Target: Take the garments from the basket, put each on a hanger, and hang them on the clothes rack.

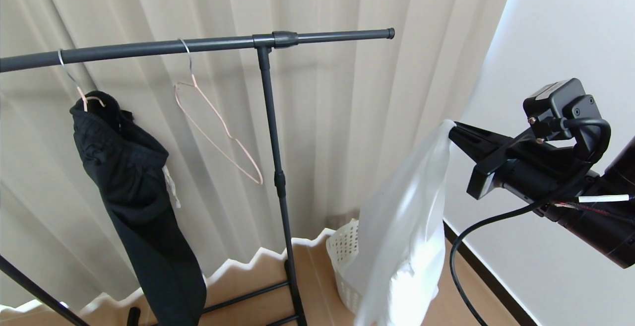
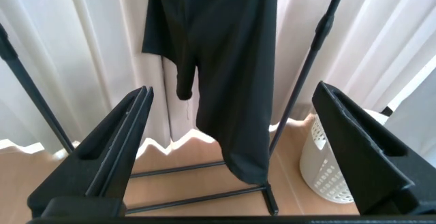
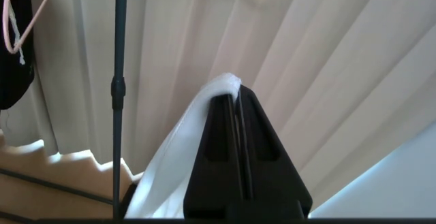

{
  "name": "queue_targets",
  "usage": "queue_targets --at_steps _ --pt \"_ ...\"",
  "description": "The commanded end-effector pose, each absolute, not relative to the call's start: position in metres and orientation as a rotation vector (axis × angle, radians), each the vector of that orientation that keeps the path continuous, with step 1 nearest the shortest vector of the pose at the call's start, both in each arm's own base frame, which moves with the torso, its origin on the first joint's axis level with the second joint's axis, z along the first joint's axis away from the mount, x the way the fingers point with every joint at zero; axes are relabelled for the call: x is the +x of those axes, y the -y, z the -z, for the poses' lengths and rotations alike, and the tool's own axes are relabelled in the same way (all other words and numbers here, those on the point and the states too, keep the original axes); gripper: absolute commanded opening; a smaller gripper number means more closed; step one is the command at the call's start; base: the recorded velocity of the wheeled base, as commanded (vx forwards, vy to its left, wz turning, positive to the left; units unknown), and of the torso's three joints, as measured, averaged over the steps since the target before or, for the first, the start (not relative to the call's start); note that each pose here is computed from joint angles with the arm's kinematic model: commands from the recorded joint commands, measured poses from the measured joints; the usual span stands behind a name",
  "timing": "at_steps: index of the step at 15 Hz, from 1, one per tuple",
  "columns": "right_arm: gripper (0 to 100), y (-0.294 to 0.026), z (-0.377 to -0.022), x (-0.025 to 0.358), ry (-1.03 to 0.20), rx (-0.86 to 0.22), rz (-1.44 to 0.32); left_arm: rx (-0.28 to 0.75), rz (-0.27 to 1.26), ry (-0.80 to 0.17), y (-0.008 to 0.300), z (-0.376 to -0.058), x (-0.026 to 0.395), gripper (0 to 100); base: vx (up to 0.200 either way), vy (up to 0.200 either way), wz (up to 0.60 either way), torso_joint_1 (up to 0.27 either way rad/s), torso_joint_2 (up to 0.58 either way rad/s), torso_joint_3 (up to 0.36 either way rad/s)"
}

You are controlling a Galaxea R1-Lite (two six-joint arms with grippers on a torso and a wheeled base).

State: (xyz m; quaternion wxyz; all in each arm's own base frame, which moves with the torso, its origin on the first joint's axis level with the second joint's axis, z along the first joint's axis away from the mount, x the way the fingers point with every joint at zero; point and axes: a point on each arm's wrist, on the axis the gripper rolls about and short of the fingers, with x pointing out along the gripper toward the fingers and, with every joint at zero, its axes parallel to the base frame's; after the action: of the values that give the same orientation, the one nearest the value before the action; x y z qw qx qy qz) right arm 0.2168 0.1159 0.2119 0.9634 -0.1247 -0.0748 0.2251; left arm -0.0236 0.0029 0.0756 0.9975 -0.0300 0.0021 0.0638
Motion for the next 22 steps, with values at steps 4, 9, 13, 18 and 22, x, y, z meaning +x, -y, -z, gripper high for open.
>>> queue_targets --at_steps 4,9,13,18,22 --pt "0 -0.116 -0.2117 0.2173 0.151 -0.253 -0.455 -0.061 -0.129 -0.005 -0.0029 -0.0756 -0.0235 100 0.0 0.0 0.0 0.242 -0.6 -0.361" --pt "0 -0.1157 -0.2112 0.2167 0.15 -0.255 -0.455 -0.061 -0.128 -0.005 -0.0029 -0.0756 -0.0235 100 0.0 0.0 0.0 0.194 -0.45 -0.26" --pt "0 -0.1151 -0.2104 0.2157 0.146 -0.254 -0.454 -0.061 -0.129 -0.005 -0.0029 -0.0756 -0.0235 100 0.0 0.0 0.0 0.163 -0.37 -0.212" --pt "0 -0.1146 -0.2085 0.2146 0.148 -0.254 -0.456 -0.064 -0.129 -0.005 -0.003 -0.0756 -0.0235 100 0.0 0.0 0.0 0.138 -0.31 -0.172" --pt "0 -0.1125 -0.2077 0.2171 0.146 -0.254 -0.444 -0.064 -0.129 -0.005 -0.0029 -0.0756 -0.0235 100 0.0 0.0 0.3 0.014 -0.02 -0.008"
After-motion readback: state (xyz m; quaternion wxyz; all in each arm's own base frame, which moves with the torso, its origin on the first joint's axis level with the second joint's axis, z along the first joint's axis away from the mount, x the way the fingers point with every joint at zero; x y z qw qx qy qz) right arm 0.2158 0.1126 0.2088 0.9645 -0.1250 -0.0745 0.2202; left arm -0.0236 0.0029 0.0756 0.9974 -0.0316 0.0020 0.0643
